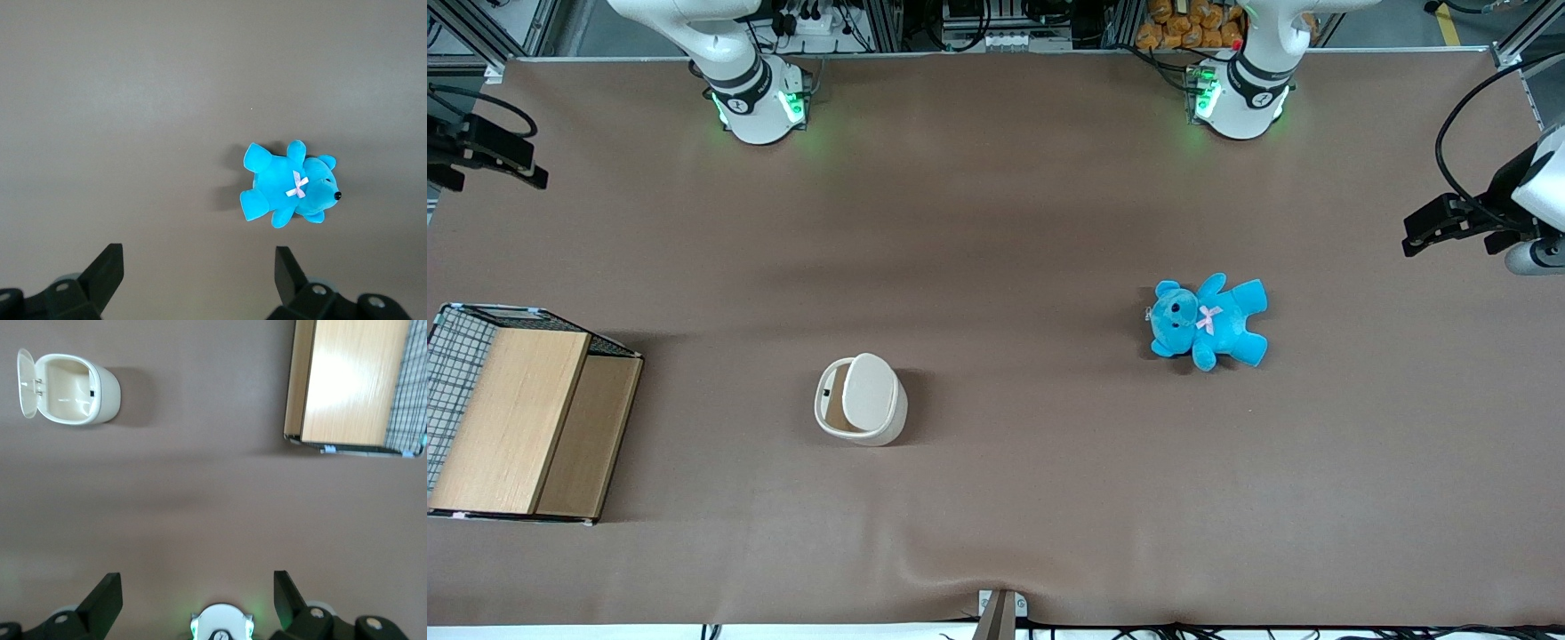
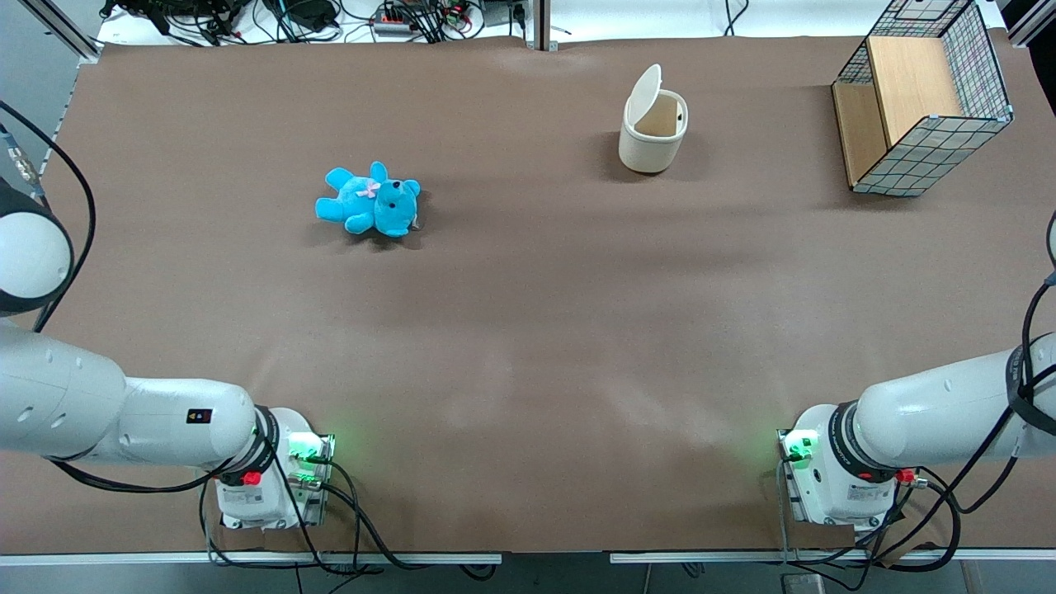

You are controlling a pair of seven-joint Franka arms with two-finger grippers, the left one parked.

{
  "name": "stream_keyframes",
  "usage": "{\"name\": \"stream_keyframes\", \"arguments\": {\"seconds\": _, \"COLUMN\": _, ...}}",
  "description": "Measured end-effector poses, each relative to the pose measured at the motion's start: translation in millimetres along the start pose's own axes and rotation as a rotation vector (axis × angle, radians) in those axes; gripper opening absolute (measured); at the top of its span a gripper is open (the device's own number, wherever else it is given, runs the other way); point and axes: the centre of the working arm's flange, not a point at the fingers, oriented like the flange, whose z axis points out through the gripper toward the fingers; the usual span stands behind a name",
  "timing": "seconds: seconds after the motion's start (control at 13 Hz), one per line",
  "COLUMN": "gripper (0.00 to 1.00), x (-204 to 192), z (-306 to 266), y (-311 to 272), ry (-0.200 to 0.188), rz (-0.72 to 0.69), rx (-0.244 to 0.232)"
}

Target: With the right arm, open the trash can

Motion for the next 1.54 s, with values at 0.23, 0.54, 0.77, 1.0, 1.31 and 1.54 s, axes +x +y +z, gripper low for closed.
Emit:
{"name": "stream_keyframes", "arguments": {"seconds": 0.23, "gripper": 1.00, "x": -3.3, "z": -2.0, "y": -11.0, "ry": -0.007, "rz": 0.073, "rx": -0.030}}
{"name": "stream_keyframes", "arguments": {"seconds": 0.54, "gripper": 1.00, "x": -2.7, "z": -1.2, "y": -14.0, "ry": -0.006, "rz": 0.081, "rx": -0.046}}
{"name": "stream_keyframes", "arguments": {"seconds": 0.77, "gripper": 1.00, "x": 3.5, "z": 2.4, "y": -11.9, "ry": 0.001, "rz": 0.086, "rx": -0.046}}
{"name": "stream_keyframes", "arguments": {"seconds": 1.0, "gripper": 1.00, "x": 10.9, "z": 12.6, "y": -8.2, "ry": -0.011, "rz": 0.093, "rx": -0.048}}
{"name": "stream_keyframes", "arguments": {"seconds": 1.31, "gripper": 1.00, "x": 20.9, "z": 34.9, "y": -2.2, "ry": -0.026, "rz": 0.103, "rx": -0.049}}
{"name": "stream_keyframes", "arguments": {"seconds": 1.54, "gripper": 1.00, "x": 21.4, "z": 37.0, "y": 2.0, "ry": -0.028, "rz": 0.110, "rx": -0.049}}
